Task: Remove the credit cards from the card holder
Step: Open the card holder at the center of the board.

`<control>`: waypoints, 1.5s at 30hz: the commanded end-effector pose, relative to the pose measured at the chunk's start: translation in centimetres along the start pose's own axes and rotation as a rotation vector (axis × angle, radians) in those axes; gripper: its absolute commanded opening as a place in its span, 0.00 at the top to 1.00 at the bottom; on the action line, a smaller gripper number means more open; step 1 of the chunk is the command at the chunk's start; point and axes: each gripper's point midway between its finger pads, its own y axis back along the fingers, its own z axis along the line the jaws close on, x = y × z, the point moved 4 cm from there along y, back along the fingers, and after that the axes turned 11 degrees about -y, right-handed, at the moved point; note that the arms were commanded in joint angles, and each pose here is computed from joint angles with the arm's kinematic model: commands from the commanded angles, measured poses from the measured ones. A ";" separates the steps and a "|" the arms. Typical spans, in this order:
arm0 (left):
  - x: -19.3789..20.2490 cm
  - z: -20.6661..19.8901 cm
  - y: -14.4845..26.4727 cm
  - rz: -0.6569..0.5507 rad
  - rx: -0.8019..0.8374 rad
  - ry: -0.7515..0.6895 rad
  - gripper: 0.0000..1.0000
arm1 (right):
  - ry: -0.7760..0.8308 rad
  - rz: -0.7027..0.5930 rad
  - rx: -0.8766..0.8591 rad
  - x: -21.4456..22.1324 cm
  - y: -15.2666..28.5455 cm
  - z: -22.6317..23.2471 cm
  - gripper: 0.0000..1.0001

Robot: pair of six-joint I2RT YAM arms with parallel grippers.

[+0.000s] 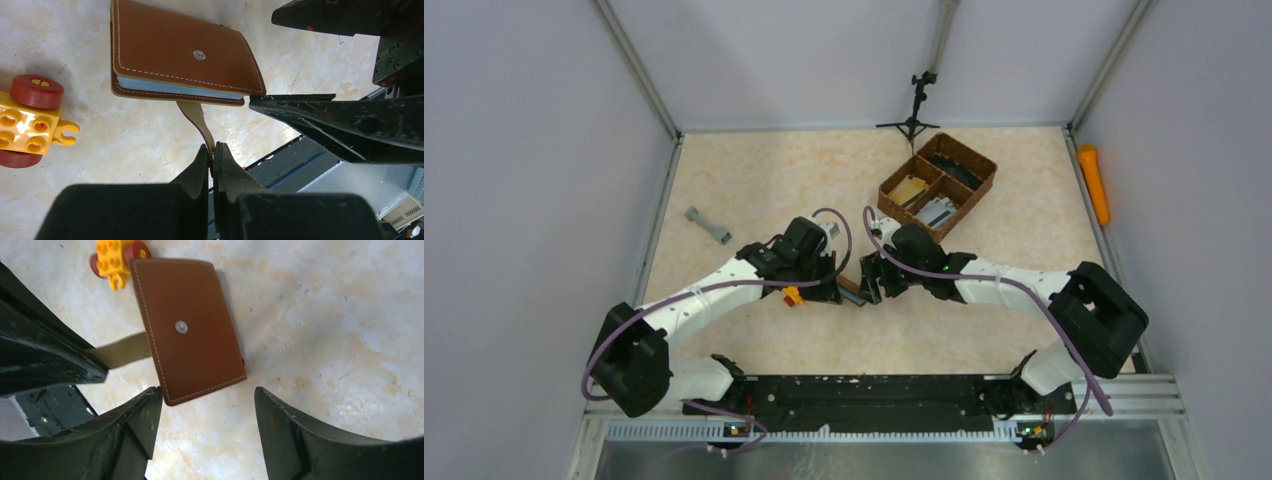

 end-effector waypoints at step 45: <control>-0.7 -0.8 2.0 -0.052 0.033 -0.038 0.99 | 0.000 -0.174 0.226 -4.6 0.4 -1.6 0.92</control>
